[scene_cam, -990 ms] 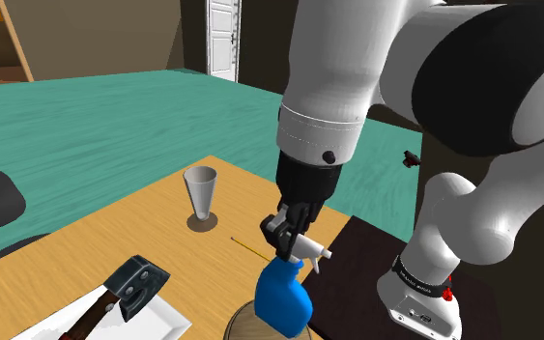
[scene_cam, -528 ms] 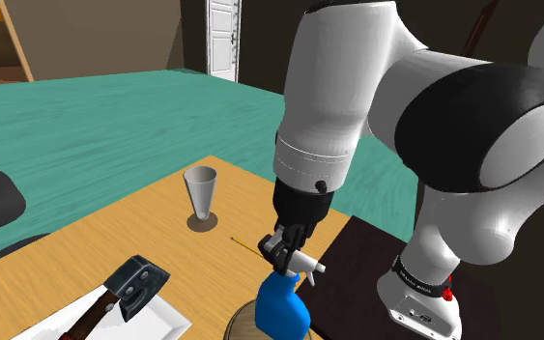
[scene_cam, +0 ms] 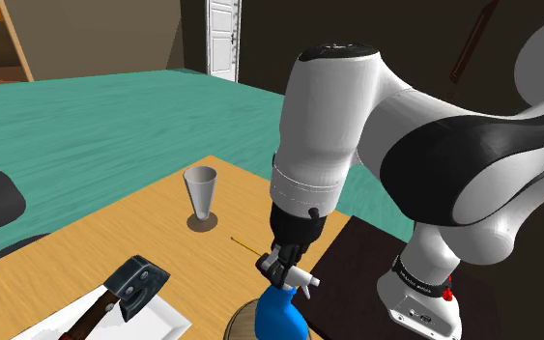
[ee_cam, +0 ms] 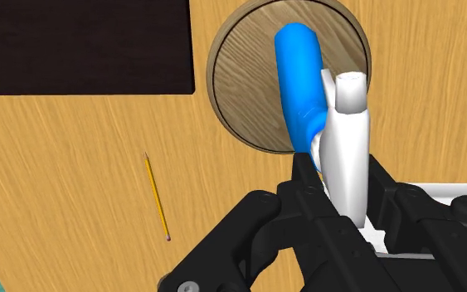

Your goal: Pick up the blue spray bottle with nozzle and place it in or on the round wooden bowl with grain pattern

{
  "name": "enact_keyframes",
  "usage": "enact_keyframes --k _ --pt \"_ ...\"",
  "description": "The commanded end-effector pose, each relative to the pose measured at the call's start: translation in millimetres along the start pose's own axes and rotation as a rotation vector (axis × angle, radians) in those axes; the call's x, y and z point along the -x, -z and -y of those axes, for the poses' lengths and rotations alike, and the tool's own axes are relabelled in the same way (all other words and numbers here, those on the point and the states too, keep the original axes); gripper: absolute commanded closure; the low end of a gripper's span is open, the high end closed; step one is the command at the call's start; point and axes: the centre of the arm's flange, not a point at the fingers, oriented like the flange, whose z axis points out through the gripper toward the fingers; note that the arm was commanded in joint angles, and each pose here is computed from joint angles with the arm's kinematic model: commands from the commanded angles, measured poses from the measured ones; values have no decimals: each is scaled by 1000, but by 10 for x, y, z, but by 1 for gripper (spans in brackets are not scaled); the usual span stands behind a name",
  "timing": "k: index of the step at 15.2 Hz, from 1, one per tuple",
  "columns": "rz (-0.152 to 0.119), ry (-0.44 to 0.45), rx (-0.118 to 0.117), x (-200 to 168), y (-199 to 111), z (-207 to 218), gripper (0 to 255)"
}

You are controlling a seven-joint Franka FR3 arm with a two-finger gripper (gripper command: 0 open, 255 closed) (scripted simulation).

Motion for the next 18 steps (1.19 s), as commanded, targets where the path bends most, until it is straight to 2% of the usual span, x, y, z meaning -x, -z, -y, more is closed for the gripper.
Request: enact_keyframes --k 1,6,7,12,16,18 --pt "0 0 0 -5 -13 3 255" --pt "0 0 0 -5 -13 3 255" --pt "0 0 0 -3 -13 2 0" --pt "0 0 0 -5 -13 3 0" --pt "0 0 0 -4 487 3 0" --pt "0 0 0 -4 487 2 0"
